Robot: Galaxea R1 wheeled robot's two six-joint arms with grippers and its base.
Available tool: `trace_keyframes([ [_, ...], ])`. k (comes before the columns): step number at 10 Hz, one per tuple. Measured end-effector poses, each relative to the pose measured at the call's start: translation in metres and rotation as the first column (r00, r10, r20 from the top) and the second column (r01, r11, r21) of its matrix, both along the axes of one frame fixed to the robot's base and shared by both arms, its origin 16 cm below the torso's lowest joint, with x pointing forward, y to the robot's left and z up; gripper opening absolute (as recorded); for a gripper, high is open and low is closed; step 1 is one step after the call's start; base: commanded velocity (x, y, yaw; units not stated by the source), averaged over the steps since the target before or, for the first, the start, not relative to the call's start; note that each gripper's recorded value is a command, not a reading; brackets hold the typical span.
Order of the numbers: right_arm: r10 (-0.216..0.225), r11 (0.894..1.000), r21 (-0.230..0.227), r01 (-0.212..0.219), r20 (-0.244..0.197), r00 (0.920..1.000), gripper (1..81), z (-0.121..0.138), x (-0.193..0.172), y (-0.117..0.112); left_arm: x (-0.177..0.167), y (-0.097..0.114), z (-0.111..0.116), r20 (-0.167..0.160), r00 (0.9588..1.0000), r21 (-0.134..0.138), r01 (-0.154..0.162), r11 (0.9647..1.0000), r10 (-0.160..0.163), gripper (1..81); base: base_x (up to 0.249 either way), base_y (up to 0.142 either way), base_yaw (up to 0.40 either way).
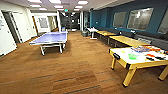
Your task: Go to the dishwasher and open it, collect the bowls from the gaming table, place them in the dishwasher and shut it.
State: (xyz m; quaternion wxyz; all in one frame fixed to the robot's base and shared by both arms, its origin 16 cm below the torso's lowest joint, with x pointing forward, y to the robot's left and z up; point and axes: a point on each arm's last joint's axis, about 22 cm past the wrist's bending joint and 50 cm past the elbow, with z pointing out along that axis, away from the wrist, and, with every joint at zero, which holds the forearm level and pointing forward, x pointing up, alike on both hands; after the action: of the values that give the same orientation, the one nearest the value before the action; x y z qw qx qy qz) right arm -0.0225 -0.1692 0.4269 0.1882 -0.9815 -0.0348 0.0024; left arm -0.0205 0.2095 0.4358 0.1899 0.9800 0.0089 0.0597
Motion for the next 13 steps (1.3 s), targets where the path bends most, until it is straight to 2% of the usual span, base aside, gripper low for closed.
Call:
trace_keyframes([
  [13, 0.0, 1.0, 0.002, 0.0, 0.0, 1.0, 81.1, 0.0002, -0.0002, 0.0018, -0.0031, -0.0005, 0.0, -0.006, 1.0, 0.0, 0.001, 1.0, -0.001, 81.1, 0.0, 0.0, -0.391],
])
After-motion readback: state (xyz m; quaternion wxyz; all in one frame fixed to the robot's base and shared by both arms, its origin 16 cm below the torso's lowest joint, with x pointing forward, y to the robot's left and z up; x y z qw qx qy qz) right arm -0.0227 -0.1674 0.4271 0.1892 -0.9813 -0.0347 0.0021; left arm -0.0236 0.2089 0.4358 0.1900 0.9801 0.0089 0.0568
